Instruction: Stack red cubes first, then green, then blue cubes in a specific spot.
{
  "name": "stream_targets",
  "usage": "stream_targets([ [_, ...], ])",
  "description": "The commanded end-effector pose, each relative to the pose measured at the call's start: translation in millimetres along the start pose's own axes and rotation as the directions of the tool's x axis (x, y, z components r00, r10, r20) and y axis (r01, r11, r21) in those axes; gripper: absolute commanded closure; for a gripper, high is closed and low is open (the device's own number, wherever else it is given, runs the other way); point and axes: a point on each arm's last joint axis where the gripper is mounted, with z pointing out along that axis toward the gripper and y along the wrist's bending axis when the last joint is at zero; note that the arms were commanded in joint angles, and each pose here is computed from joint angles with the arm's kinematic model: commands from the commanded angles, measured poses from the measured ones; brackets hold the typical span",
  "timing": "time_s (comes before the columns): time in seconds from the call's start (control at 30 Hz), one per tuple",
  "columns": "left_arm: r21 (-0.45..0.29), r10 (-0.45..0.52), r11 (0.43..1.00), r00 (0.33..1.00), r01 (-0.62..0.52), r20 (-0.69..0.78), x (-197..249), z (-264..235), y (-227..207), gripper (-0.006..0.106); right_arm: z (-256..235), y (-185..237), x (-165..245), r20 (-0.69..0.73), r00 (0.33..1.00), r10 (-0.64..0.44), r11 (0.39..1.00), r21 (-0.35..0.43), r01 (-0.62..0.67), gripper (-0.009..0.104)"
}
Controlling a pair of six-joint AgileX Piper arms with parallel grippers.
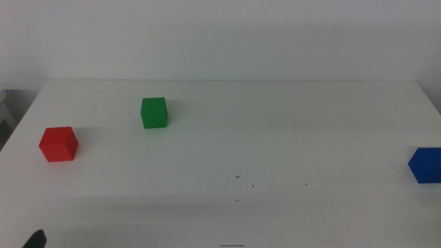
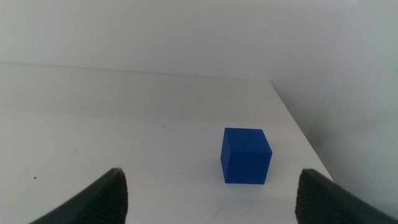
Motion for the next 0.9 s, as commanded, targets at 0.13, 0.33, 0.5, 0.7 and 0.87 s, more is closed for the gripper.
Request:
stream_targets([
  [0.13,-0.031,-0.087,0.995,0.993,0.090,0.082,-36,-3,1,0.009,-2,-1,-11,0.098,0.995,-0.017,1.000,0.017,0.015,0.002],
  [0.33,-0.095,-0.084,0.992,0.996,0.086,0.020,-80,-4,5,0.009,-2,-1,-11,0.098,0.995,-0.017,1.000,0.017,0.015,0.002],
  [0.5,-0.104,-0.097,0.991,0.989,0.085,-0.108,-125,5,5,0.009,-2,-1,-11,0.098,0.995,-0.017,1.000,0.017,0.015,0.002],
  [0.7,-0.127,-0.108,0.990,0.926,0.066,-0.361,-178,30,8,0.009,-2,-1,-11,0.098,0.995,-0.017,1.000,0.017,0.015,0.002],
  [0.87,-0.159,-0.106,0.987,0.830,0.022,-0.547,-216,45,13,0.009,-2,-1,-11,0.098,0.995,-0.017,1.000,0.017,0.015,0.002],
])
